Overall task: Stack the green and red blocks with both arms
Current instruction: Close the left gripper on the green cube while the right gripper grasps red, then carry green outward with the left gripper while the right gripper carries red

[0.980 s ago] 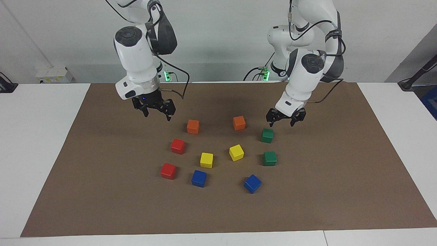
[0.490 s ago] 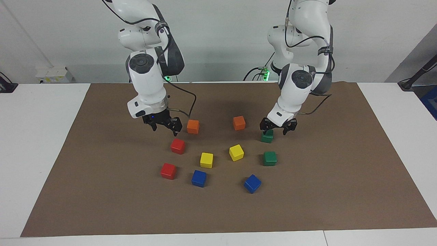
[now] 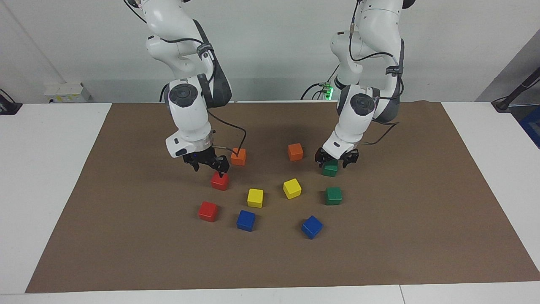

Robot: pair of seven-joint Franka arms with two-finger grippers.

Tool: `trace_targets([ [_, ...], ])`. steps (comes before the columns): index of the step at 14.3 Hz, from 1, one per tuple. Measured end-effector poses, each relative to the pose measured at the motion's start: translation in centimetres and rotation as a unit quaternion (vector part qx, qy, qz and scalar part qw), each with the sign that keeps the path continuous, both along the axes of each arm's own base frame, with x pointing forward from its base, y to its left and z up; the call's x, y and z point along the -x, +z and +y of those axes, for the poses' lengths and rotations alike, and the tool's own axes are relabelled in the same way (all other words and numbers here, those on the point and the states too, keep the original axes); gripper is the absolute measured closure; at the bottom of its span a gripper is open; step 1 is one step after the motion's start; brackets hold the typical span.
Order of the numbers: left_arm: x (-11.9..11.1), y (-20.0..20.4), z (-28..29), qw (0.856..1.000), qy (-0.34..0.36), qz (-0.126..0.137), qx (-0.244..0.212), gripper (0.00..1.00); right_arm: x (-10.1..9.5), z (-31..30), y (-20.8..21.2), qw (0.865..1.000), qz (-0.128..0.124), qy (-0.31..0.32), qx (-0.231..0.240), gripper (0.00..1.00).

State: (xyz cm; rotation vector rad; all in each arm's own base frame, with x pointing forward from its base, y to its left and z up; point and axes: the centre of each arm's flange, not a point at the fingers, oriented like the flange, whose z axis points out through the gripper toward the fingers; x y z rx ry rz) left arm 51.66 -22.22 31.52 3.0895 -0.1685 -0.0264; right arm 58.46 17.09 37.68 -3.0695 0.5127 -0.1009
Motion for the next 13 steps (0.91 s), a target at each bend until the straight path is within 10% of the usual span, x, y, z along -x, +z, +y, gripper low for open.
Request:
trace_targets([
  [2,0.2,-0.9,-0.3,1.0,0.001,0.006,-0.001,0.0,0.0,0.0,-1.2,1.0,0.005,-0.002,0.001,0.0],
  [6,0.0,-1.2,0.3,0.999,0.041,0.017,-0.006,0.45,0.0,0.8,-3.9,1.0,0.011,-0.005,0.002,0.0],
  [9,-3.6,3.8,5.4,0.997,0.056,0.045,-0.018,0.45,0.1,1.6,-4.9,1.0,0.015,-0.001,0.004,0.0],
  [13,-7.6,9.1,18.0,0.997,0.079,0.018,-0.006,0.45,0.3,2.3,-5.5,1.0,0.011,0.005,0.003,0.0],
])
